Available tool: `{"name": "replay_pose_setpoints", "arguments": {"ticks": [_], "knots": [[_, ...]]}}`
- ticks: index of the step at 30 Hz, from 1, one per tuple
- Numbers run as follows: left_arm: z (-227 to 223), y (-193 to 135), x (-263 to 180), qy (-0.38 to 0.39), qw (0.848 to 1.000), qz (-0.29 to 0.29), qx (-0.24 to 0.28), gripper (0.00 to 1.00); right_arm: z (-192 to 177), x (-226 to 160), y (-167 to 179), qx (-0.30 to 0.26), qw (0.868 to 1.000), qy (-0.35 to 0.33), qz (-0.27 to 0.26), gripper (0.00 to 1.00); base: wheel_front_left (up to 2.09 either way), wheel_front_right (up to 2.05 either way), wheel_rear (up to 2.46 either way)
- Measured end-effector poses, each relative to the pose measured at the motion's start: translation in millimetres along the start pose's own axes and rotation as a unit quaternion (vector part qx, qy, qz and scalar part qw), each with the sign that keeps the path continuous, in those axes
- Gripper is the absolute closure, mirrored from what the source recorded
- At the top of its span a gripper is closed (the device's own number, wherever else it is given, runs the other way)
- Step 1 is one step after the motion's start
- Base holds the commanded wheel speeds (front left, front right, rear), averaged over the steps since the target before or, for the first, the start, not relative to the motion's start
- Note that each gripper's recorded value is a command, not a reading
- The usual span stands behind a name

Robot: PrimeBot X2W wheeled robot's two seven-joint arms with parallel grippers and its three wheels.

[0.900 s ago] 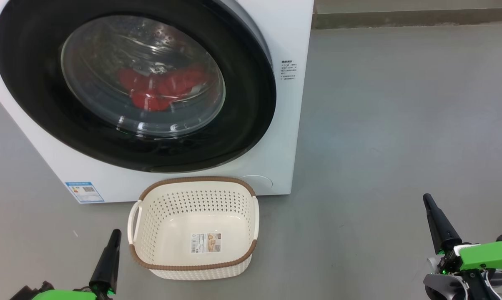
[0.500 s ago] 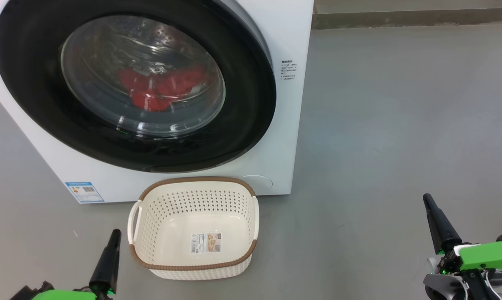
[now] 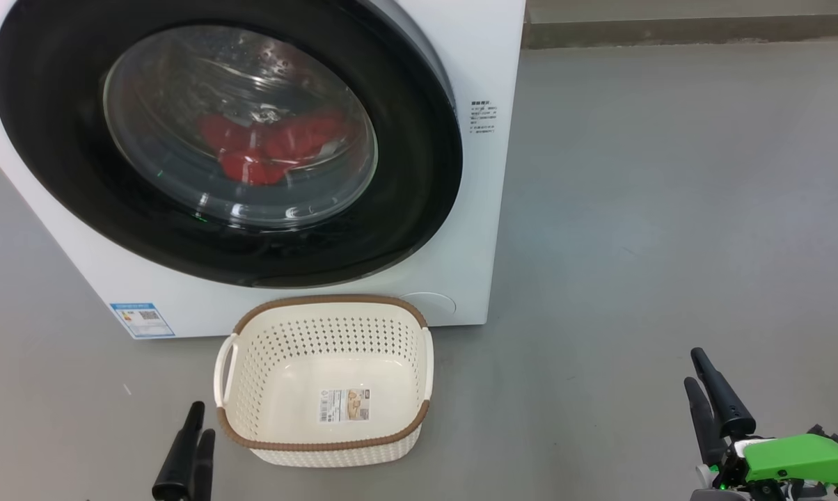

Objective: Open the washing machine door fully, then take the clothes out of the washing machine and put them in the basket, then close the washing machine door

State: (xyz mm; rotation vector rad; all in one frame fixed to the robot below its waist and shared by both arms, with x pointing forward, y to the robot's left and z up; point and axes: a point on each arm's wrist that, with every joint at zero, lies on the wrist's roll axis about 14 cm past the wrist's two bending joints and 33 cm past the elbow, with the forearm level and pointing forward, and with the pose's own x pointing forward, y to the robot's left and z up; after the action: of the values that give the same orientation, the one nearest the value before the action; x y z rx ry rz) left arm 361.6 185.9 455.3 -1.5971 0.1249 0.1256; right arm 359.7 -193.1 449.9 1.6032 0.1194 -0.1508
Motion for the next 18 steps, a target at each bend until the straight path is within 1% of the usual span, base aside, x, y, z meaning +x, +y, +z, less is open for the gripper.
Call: {"name": "replay_pose_setpoints", "arguments": {"ticks": [4,8,18], "knots": [[0.1,-1.6,-0.1,-0.002,1.000,-0.002,0.011,0.00,-2.8,0.8,0.4,-0.007,1.000,0.001,0.000,0.00,0.00,0.00,0.00],[0.8,-3.9,0.1,-0.002,0.999,-0.005,0.032,0.00,-3.5,1.2,1.2,-0.027,1.000,0.000,0.001,0.00,0.00,0.00,0.00],[4.7,-9.7,-0.6,-0.007,0.994,-0.012,0.111,0.00,-11.4,2.4,1.8,-0.088,0.996,0.010,0.001,0.00,0.00,0.00,0.00]]}}
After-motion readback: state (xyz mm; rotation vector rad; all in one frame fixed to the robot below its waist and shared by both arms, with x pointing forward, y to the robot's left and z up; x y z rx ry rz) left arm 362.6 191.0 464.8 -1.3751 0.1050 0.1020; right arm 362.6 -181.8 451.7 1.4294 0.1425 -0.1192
